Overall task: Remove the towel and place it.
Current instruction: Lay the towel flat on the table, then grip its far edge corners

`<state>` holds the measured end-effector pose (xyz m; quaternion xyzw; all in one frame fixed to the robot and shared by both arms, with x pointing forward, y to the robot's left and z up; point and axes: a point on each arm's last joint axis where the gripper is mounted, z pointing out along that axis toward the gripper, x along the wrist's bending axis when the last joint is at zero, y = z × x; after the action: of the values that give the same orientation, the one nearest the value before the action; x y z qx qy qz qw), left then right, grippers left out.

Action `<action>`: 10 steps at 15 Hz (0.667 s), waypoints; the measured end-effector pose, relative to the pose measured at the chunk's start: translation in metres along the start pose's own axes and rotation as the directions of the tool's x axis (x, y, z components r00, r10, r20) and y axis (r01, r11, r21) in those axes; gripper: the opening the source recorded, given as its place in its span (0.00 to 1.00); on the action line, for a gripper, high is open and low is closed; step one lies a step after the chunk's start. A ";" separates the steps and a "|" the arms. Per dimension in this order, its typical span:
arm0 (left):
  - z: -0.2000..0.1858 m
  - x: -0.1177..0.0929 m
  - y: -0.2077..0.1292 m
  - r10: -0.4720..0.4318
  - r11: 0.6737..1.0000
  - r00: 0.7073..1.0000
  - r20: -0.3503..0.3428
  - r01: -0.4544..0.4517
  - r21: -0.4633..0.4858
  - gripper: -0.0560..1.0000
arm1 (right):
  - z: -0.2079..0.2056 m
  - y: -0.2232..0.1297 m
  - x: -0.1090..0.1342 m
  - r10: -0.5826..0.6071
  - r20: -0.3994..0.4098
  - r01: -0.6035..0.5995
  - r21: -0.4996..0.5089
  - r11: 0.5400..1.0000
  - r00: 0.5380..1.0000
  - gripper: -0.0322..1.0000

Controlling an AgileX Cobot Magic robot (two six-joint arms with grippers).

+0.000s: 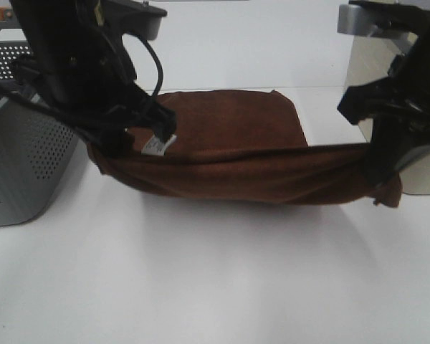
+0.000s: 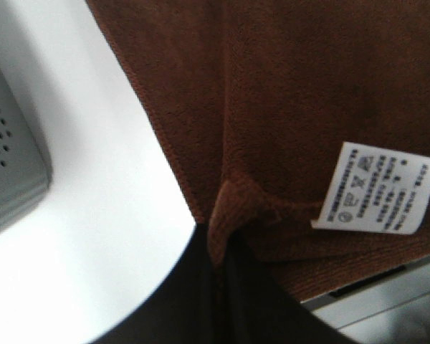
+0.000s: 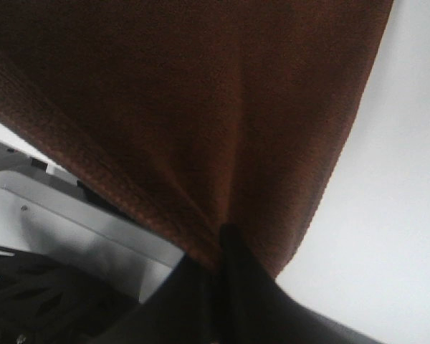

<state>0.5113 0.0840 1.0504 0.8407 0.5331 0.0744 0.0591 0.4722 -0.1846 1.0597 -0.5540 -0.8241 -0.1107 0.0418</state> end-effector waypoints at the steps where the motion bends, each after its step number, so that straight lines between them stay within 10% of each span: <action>1: 0.004 -0.010 -0.012 0.013 1.000 1.000 -0.001 -0.013 0.025 0.05 | 0.003 -0.015 0.001 0.010 -0.023 -0.009 0.017 1.000 1.000 0.03; 10: 0.031 -0.068 -0.083 0.026 0.974 0.998 0.052 -0.037 0.222 0.07 | 0.036 -0.087 -0.001 0.054 -0.078 -0.040 0.164 0.986 0.996 0.03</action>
<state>0.4151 0.0568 1.0008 0.8520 0.5229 -0.0055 -0.0236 0.3946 -0.2081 1.0123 -0.5631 -0.8146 -0.0647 0.1230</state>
